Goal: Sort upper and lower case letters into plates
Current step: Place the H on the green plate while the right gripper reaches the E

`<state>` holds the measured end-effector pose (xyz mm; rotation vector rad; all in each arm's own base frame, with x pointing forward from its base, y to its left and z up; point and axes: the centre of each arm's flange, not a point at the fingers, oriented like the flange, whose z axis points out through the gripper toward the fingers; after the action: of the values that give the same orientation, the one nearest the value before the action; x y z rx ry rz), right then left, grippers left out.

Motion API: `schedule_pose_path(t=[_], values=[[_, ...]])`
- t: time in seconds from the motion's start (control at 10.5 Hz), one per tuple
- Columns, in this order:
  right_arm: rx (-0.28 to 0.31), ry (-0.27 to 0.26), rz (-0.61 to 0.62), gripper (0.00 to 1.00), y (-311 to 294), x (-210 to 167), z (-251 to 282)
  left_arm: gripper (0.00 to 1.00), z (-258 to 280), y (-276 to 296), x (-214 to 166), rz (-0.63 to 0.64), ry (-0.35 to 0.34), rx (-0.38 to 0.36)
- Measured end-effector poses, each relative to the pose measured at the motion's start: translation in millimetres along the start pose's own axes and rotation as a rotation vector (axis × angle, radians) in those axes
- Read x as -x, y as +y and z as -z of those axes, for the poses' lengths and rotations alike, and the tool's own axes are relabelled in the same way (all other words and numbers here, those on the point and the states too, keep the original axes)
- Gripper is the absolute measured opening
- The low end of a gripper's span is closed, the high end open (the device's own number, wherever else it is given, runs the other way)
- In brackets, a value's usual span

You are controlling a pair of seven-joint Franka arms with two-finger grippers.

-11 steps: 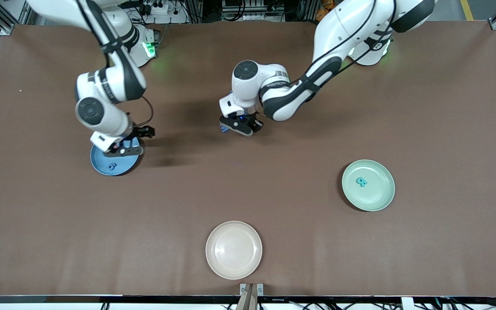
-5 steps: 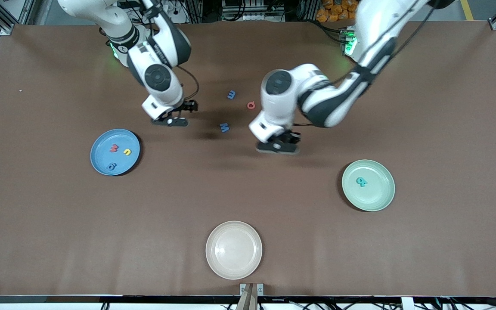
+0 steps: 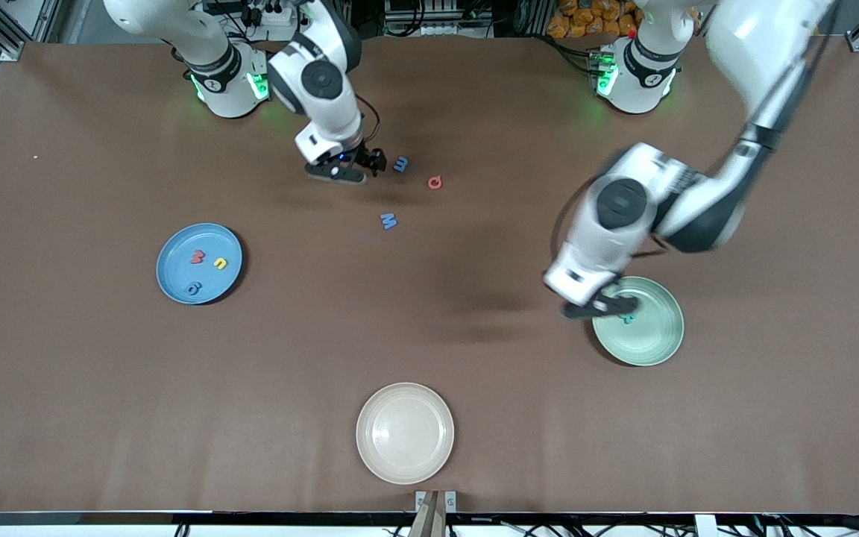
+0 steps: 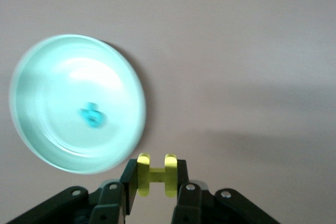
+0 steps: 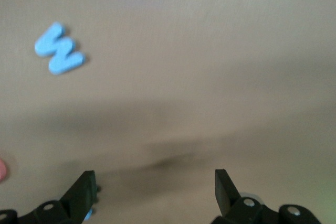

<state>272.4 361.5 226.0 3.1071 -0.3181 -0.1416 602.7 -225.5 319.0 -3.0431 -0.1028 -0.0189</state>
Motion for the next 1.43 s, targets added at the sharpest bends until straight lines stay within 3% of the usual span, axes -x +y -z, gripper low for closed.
schedule_pose_path(t=[0.29, 0.48, 0.57, 0.86, 1.05, 1.43], values=[[-0.021, -0.013, -0.02, 1.0, -8.5, 15.8, -1.2, 0.33, -46.1, -114.6, -36.4, 0.028, -0.075, 0.007], [-0.033, -0.015, -0.021, 1.0, -13.7, 25.2, -5.5, 0.33, -74.4, -130.2, -41.0, 0.024, -0.102, -0.007], [-0.035, -0.012, -0.032, 1.0, -15.4, 27.7, -10.1, 0.41, -84.1, -127.6, -41.2, 0.005, -0.104, -0.019], [-0.023, -0.004, -0.057, 1.0, -25.3, 41.5, -31.3, 0.81, -78.0, -122.8, -48.8, -0.01, -0.077, -0.026], [-0.023, -0.001, -0.072, 1.0, -35.5, 41.3, -39.0, 1.0, -57.4, -125.4, -56.1, -0.003, -0.043, -0.031], [-0.029, 0.001, -0.142, 1.0, -57.9, 35.0, -46.0, 1.0, 0.8, -91.1, -50.3, -0.052, -0.034, -0.052]])
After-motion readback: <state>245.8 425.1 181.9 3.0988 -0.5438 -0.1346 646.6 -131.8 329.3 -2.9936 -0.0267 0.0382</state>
